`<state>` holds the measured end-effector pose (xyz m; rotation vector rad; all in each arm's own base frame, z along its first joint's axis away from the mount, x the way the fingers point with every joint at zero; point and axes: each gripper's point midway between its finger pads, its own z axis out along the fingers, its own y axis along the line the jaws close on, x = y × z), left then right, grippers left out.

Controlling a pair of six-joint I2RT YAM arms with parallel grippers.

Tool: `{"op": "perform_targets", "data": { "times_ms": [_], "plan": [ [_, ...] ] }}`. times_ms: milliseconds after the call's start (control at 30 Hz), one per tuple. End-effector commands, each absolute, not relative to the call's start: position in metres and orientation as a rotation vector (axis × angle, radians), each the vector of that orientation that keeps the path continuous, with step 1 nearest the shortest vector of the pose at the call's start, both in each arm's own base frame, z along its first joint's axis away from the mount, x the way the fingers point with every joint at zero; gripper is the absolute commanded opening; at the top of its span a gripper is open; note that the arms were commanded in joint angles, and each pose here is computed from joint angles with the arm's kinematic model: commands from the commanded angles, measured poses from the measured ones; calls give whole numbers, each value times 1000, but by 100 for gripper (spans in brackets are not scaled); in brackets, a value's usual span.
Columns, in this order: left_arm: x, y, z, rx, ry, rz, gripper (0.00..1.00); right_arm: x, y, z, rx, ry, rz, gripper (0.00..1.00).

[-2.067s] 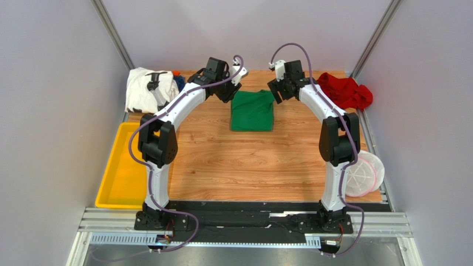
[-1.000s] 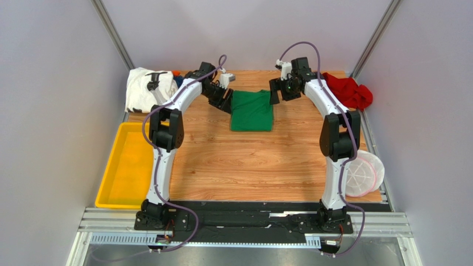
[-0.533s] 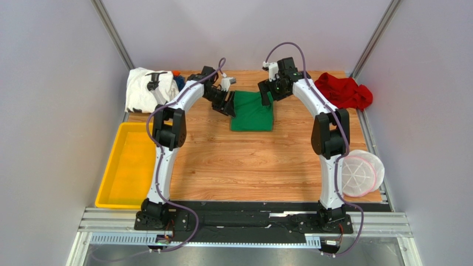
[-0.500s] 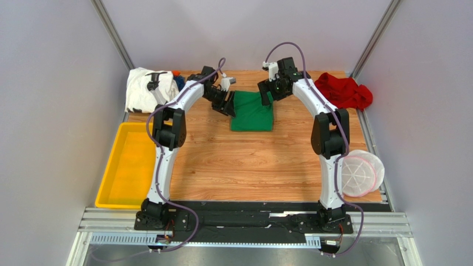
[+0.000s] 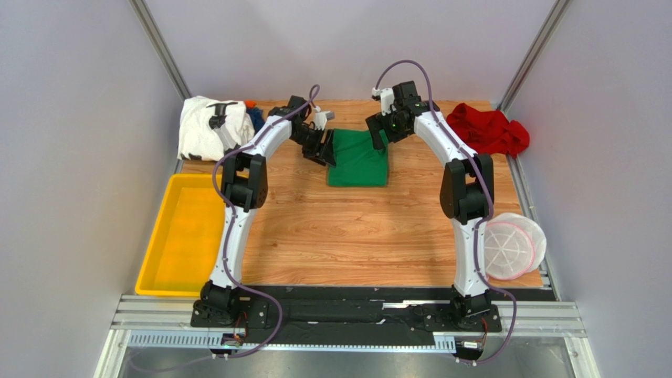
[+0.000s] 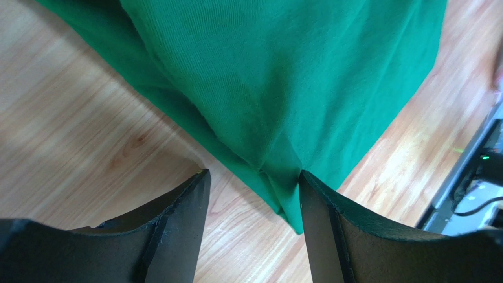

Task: Fold and stack the t-shirts
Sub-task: Put the neatly folded tshirt into the corner of the board with the left arm

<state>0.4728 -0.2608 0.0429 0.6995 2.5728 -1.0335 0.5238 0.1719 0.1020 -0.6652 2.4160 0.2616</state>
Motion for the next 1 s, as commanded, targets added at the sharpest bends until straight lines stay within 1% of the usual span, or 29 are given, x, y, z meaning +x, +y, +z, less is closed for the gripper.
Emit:
{"op": "perform_targets", "data": {
  "times_ms": [0,333,567,733,967],
  "plan": [
    [480,-260,47,650,2577,-1044,67,534,178,117,-700,2359,233,94],
    [488,-266,38,610,2584,-1070,70,536,186,113,-724,2354,231,94],
    [491,-271,38,580,2582,-1107,69,539,194,108,-740,2352,218,94],
    [486,-272,37,576,2597,-1117,68,538,195,102,-750,2362,218,94],
    [466,-289,35,638,2631,-1137,67,535,199,97,-763,2372,234,93]
  ]
}}
